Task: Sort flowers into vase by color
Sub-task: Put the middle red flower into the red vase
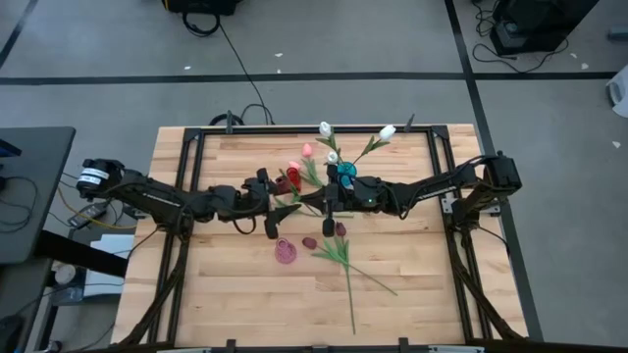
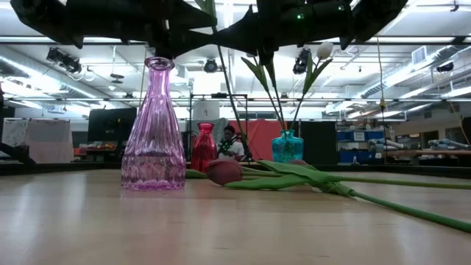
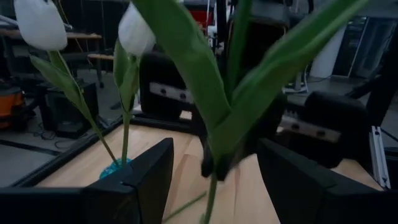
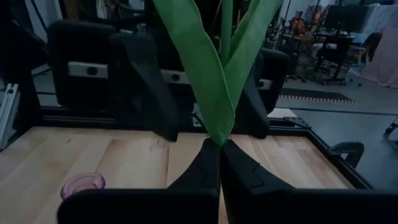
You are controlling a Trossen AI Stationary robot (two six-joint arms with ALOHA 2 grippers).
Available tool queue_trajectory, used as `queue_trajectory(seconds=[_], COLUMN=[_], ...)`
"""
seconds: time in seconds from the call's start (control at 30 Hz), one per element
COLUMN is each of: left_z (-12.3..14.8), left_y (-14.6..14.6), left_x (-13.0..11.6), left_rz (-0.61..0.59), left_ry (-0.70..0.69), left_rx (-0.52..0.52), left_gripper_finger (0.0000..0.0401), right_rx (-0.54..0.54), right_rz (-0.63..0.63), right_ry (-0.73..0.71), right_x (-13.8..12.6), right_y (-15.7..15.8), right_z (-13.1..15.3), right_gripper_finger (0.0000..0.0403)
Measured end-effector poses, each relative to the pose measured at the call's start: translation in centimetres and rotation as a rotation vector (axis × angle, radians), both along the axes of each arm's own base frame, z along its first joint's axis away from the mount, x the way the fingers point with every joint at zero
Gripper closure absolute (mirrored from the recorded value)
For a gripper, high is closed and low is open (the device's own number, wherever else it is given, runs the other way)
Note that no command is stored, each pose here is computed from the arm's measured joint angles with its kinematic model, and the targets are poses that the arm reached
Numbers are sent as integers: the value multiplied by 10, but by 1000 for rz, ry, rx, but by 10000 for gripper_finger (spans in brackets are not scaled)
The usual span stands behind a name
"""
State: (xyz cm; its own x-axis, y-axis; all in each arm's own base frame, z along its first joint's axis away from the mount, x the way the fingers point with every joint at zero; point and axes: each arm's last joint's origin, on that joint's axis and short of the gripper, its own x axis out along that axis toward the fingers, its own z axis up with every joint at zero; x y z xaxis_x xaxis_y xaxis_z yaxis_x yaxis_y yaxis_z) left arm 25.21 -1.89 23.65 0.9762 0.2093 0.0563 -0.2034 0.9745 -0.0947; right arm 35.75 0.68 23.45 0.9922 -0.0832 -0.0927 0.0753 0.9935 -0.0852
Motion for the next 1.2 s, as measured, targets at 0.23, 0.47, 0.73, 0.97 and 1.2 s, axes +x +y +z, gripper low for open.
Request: queue_trajectory(seconds=[0.23, 0.47, 0.73, 0.97, 1.2], left_z=[10, 5, 4, 11, 18], left_y=[2, 3, 3, 5, 16], left_x=[4, 10, 10, 3, -15], left_rz=[8, 2, -3, 23, 58], left_ry=[-35, -9, 0, 15, 108], left_rx=[41, 45, 40, 53, 78], left_gripper_finger=[205, 257, 367, 376, 355], right_rx=[-6, -4, 6, 55, 173], right_rz=[9, 31, 49, 62, 67], right_ry=[0, -8, -7, 63, 163], right_x=[0, 0, 0, -10, -29], right_y=[0, 2, 2, 4, 15], right_z=[0, 1, 1, 9, 18], right_gripper_finger=[393, 391, 352, 288, 274])
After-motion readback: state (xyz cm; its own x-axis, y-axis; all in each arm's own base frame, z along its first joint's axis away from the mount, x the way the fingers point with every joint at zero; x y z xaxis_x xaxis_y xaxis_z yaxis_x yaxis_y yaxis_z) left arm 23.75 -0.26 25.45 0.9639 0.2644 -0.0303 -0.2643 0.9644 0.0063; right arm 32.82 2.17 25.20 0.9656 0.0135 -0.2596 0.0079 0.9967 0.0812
